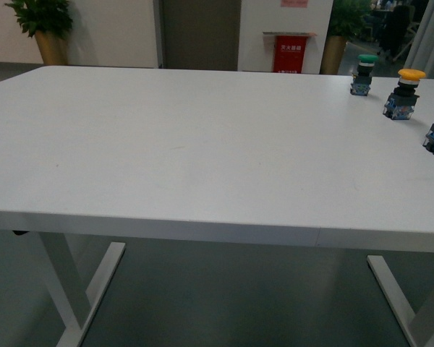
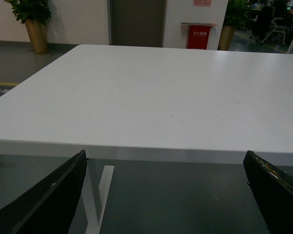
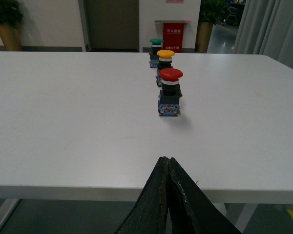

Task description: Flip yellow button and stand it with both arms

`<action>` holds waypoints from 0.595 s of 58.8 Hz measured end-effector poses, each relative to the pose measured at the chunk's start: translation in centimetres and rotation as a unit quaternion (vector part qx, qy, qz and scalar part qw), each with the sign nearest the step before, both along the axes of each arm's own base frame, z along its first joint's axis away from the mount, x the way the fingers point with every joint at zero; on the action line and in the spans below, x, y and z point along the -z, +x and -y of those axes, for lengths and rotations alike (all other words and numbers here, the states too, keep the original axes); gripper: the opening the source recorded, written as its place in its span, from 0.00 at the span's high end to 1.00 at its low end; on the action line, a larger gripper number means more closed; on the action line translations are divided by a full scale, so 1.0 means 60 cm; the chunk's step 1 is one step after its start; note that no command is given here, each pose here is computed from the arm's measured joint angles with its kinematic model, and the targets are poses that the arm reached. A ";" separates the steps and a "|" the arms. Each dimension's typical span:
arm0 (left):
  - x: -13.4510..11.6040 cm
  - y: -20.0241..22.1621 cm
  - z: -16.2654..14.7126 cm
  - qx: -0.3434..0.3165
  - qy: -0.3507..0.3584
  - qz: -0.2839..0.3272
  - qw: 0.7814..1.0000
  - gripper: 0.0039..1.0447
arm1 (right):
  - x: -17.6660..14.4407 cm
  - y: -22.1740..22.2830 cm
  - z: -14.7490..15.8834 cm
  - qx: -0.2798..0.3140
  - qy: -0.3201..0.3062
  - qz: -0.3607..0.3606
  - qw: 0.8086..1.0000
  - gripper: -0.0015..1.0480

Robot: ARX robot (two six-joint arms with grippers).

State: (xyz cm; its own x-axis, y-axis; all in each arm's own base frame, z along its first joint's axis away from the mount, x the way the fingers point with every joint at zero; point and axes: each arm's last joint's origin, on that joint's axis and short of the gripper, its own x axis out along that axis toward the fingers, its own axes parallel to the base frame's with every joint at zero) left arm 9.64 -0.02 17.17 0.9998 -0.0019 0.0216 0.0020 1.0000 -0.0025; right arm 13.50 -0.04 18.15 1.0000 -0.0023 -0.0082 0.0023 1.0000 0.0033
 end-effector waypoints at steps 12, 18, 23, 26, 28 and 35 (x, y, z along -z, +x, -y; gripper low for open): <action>0.000 0.000 0.000 0.000 0.000 0.000 1.000 0.06 | 0.009 -0.014 0.000 0.000 0.000 0.001 1.000 0.97; 0.000 0.000 0.000 0.000 0.000 0.000 1.000 0.06 | 0.016 -0.019 0.000 0.000 0.000 0.004 1.000 0.97; 0.000 0.000 0.000 0.000 0.000 0.000 1.000 0.06 | 0.023 -0.023 0.000 0.000 0.000 0.005 1.000 0.97; 0.000 0.000 0.000 0.000 0.000 0.000 1.000 0.06 | 0.023 -0.025 0.000 0.000 0.000 0.006 1.000 0.97; 0.000 0.000 0.000 0.000 0.000 0.000 1.000 0.06 | 0.023 -0.026 0.000 0.000 0.000 0.006 1.000 0.97; 0.000 0.000 0.000 0.000 0.000 0.000 1.000 0.06 | 0.022 -0.033 0.000 0.000 0.000 0.008 1.000 0.97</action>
State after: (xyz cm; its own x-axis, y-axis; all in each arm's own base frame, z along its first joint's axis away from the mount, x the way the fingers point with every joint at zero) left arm 9.64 -0.02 17.16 0.9998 -0.0019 0.0212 0.0020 1.0000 -0.0021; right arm 11.53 -0.03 16.84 1.0000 -0.0019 0.0086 0.0019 1.0000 0.0032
